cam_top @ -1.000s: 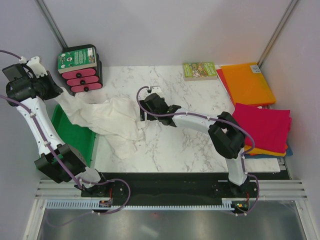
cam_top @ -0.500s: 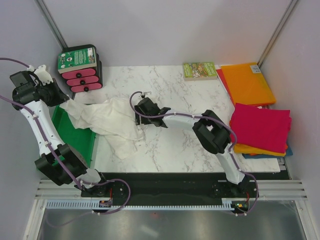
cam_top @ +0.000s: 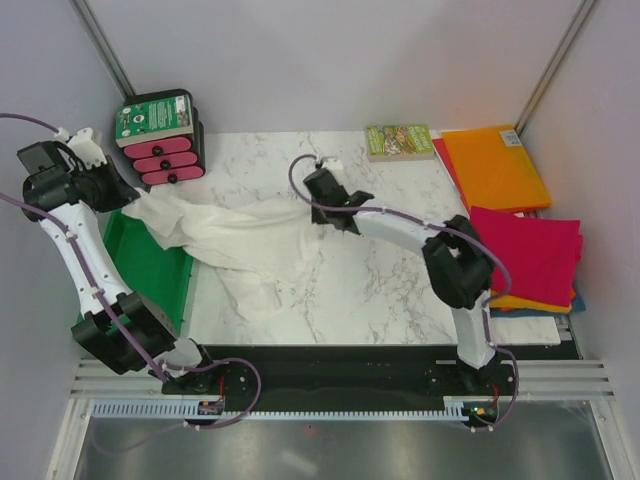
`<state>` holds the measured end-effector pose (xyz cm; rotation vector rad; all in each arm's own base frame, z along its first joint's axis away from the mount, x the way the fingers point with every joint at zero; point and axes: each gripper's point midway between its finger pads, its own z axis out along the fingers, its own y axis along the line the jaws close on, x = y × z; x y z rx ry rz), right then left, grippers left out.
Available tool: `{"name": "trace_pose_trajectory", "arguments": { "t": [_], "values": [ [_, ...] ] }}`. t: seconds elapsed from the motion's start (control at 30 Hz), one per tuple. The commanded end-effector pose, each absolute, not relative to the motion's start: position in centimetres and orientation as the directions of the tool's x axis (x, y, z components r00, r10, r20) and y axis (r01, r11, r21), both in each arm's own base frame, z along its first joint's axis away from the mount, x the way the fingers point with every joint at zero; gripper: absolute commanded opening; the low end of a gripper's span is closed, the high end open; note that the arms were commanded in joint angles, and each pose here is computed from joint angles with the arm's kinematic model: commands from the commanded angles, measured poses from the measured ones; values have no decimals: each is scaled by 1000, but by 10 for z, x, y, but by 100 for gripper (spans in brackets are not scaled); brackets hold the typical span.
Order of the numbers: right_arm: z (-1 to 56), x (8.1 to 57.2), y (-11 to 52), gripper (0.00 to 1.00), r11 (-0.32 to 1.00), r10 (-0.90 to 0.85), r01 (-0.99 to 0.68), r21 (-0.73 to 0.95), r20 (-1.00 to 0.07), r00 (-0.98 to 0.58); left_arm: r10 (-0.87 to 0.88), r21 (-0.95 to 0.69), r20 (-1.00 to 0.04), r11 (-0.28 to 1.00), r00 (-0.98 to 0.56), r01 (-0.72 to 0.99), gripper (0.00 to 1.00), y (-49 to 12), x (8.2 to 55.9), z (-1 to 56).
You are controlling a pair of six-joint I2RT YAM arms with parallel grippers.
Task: Fold and stack the t-shirts
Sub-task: Flatten out the tshirt
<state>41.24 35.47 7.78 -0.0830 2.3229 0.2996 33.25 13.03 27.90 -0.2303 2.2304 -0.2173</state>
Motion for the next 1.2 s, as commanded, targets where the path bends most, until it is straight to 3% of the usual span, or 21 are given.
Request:
{"name": "trace_pose_trajectory", "arguments": {
  "t": [0.0, 0.17, 0.27, 0.4, 0.57, 0.73, 1.03, 1.17],
  "values": [
    [363, 455, 248, 0, 955, 270, -59, 290, -935, -232, -167, -198, -887, 980, -431, 30, 2, 111, 343, 377],
    [461, 403, 183, 0, 969, 245, -16, 246, -967, -69, -154, -192, -947, 975, -281, 111, 2, 86, 332, 454],
    [438, 380, 164, 0, 975, 222, 5, 223, -970, -102, -200, -256, -926, 956, -319, 143, 2, 76, 331, 439],
    [353, 364, 148, 0, 988, 155, 66, 143, -959, -236, -257, -333, -852, 939, -457, 92, 2, 84, 339, 370],
    [337, 336, 132, 0, 985, 173, 62, 163, -954, -246, -197, -264, -853, 962, -483, 73, 2, 88, 328, 346],
    [385, 313, 121, 0, 982, 185, -1, 188, -966, -179, -89, -131, -933, 987, -349, 99, 2, 76, 303, 398],
    [470, 268, 96, 0, 970, 220, -97, 223, -975, -35, -87, -110, -984, 984, -154, 143, 2, 37, 264, 486],
    [496, 244, 83, 0, 966, 225, -136, 222, -974, 9, -2, -6, -1000, 988, -21, 157, 2, 6, 221, 525]
  ]
}}
